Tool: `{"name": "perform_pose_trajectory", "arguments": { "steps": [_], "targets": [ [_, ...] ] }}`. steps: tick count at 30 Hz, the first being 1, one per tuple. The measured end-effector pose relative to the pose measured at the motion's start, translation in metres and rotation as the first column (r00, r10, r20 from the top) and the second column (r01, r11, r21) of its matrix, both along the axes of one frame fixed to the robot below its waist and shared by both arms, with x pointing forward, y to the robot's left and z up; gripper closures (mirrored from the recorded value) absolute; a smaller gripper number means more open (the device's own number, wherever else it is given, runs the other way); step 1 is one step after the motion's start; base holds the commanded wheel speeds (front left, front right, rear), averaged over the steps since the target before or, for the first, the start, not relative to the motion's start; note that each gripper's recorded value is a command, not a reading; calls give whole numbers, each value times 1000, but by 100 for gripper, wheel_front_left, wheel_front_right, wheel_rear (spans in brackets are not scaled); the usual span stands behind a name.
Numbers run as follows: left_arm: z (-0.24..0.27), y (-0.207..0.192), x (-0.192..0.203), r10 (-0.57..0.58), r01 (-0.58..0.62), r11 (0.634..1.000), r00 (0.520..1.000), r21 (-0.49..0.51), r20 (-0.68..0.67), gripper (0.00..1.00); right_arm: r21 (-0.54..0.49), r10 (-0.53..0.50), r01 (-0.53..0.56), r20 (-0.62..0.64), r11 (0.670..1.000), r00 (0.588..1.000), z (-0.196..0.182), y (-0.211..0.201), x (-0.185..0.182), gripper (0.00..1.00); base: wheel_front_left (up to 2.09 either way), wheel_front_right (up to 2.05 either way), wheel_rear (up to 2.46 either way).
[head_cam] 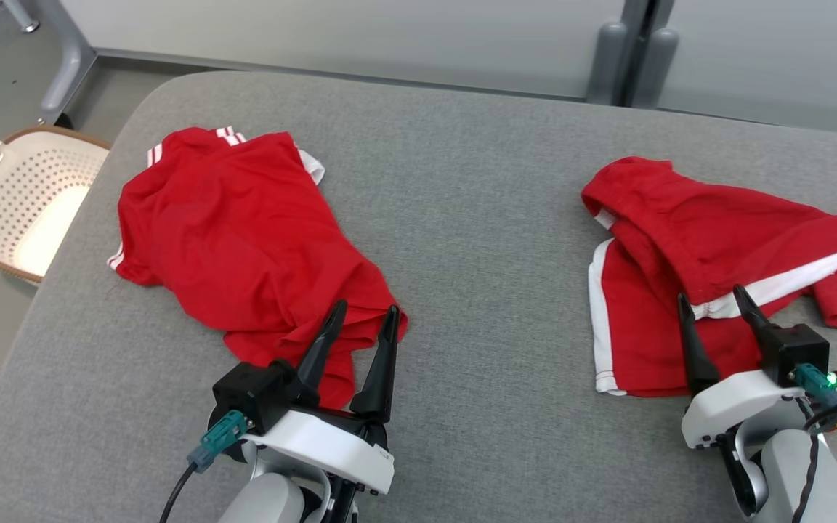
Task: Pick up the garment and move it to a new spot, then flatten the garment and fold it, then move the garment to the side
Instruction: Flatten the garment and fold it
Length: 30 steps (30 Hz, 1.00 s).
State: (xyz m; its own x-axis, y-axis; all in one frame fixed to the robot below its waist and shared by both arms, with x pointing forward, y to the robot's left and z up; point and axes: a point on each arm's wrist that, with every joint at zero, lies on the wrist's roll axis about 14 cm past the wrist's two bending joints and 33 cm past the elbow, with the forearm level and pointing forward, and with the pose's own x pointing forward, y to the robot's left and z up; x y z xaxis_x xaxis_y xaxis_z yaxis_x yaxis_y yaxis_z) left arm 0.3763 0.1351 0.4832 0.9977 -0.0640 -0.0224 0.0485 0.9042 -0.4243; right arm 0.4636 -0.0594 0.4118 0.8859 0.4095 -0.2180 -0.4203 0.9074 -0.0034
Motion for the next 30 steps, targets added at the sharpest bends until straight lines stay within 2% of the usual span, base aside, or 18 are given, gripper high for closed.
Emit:
{"name": "perform_pose_trajectory", "arguments": {
  "steps": [3,4,5,10,15,18,21,25,30],
  "targets": [
    [-3,6,0,21,-21,1000,1000,-1,-12,0,-23,-1,1,-31,1000,1000,-11,2,7,0,0,0,0],
    [-4,8,-1,27,-27,1000,1000,1,-16,0,-29,-8,7,-43,1000,999,-15,1,9,62,0,0,0],
    [-5,10,-2,33,-33,999,999,2,-20,0,-32,-16,14,-51,999,999,-18,0,12,100,0,0,0],
    [-7,16,-3,53,-53,999,998,4,-25,0,2,19,-19,-34,1000,999,-12,20,15,100,0,0,0],
    [-4,14,-2,49,-49,999,999,2,-18,0,99,109,-116,72,988,991,28,57,10,100,0,0,0],
    [-2,9,-1,32,-32,999,999,2,-9,0,142,160,-184,164,973,973,61,72,3,100,0,0,0],
    [1,4,-1,16,-16,1000,1000,5,1,0,180,182,-239,285,954,941,106,77,-3,100,0,0,0],
    [3,0,-4,1,-1,1000,1000,12,10,0,186,172,-288,470,939,866,172,69,-16,100,0,0,0],
    [6,-6,-8,-18,17,1000,1000,24,24,0,198,170,-338,577,920,799,219,57,-45,100,0,0,0]
  ]
}}
